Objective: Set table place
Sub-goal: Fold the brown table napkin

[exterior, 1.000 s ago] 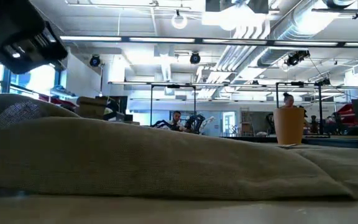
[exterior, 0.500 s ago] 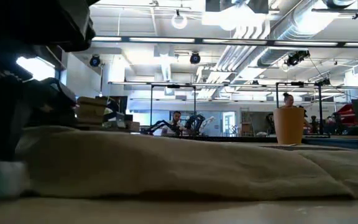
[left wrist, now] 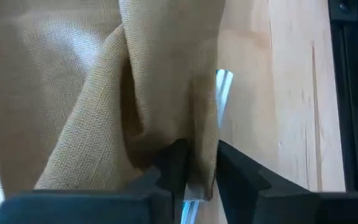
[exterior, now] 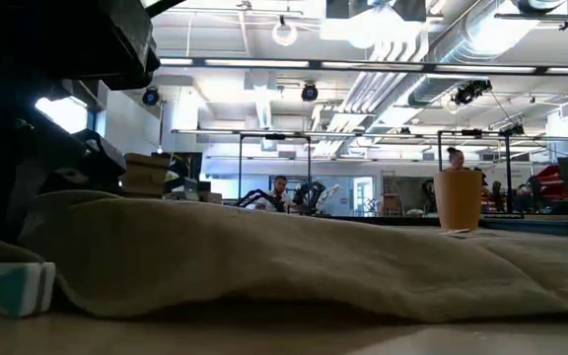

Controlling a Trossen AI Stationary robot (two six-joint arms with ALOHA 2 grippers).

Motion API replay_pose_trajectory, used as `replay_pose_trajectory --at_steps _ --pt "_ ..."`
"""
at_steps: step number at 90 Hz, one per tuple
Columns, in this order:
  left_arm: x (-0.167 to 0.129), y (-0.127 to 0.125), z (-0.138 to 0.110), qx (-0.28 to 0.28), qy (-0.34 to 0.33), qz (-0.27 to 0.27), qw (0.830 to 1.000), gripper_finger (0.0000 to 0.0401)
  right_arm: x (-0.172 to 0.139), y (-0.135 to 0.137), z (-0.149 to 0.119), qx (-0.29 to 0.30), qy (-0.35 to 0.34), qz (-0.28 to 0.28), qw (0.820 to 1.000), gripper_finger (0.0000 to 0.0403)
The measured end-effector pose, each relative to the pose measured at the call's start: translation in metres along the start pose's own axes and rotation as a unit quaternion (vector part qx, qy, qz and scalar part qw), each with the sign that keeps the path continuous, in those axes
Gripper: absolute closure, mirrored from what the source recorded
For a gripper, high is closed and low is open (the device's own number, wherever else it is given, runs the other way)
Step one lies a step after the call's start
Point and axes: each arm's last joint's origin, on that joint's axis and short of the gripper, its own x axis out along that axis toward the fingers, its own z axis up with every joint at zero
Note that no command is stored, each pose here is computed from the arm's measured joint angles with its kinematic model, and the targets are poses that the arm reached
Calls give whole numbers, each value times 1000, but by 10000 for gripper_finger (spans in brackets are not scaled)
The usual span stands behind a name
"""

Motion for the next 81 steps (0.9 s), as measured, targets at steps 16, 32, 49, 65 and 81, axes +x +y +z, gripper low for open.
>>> replay_pose_trajectory --at_steps 16,32,49,65,81 --pt "0 -1 0 -6 0 -13 1000 346 0 0 0 5 1 1 1000 243" --pt "0 -2 1 -9 0 -17 1000 335 0 0 0 5 3 4 1000 243" --pt "1 -1 1 -6 0 -20 1000 334 0 1 0 5 0 7 1000 244" --pt "1 1 3 -10 1 -24 1000 333 0 1 0 6 -1 6 1000 244" --pt "1 3 5 -18 0 -26 1000 308 0 1 0 5 -1 6 1000 244"
